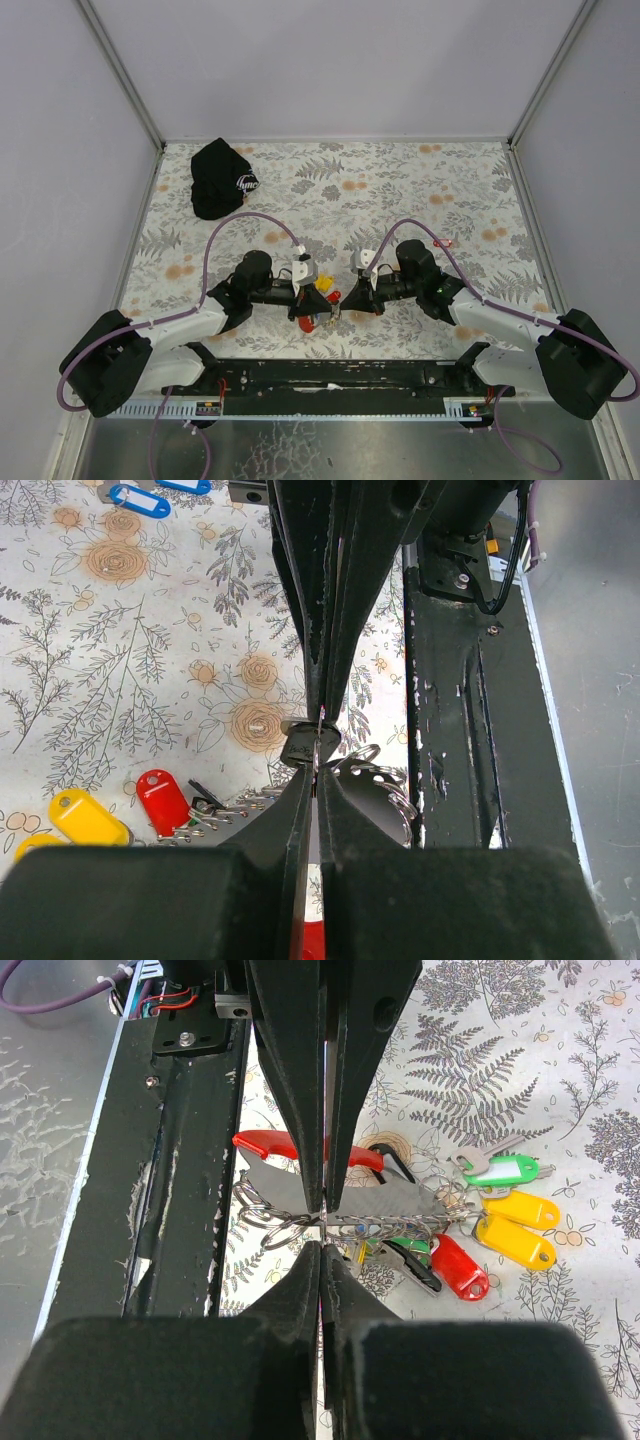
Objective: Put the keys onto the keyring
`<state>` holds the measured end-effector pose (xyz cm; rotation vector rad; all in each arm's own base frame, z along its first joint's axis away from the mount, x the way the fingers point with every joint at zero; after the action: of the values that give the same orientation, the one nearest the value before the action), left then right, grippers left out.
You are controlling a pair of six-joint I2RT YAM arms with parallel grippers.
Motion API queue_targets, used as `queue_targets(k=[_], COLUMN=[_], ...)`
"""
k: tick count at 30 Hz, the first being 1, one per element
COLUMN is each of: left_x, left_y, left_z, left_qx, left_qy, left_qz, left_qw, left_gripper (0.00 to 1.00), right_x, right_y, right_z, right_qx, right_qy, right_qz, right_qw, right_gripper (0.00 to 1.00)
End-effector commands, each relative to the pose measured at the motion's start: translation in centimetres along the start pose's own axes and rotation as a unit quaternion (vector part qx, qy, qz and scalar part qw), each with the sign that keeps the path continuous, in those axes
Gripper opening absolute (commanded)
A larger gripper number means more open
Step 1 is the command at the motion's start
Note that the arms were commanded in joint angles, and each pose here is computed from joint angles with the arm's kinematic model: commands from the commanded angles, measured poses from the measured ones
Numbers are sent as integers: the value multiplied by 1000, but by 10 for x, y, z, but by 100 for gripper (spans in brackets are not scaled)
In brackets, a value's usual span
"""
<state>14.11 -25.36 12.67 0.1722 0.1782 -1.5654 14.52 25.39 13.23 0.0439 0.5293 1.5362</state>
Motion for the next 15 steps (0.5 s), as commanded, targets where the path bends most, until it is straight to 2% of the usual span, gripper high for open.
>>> queue_targets(k=[1, 15], left_x=[3, 5], left_y=[3, 2], left_z=[20, 23], left_qx=[31, 30], left_qy=[-28, -37], left_qz=[-10, -18], left_qw=[999, 999], left_gripper=[0, 0], right_x=[3, 6], right_y=[4, 3], right_z=[24, 23], right_qx=[-37, -38], right_qy=[-21, -13], right_qz=[11, 14], right_qw=[999, 999], right_gripper=[0, 0])
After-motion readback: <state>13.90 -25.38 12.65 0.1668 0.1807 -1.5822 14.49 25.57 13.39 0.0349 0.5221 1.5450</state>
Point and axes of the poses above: each gripper's point midway between its finger pads, its own x axis out along the fingers, its own y axis along the line the jaws close on, z = x × y, the point moved 4 cm from there along -x, back along the fingers, and after that the axes turned 13 degrees about x, right-handed, at the moved point
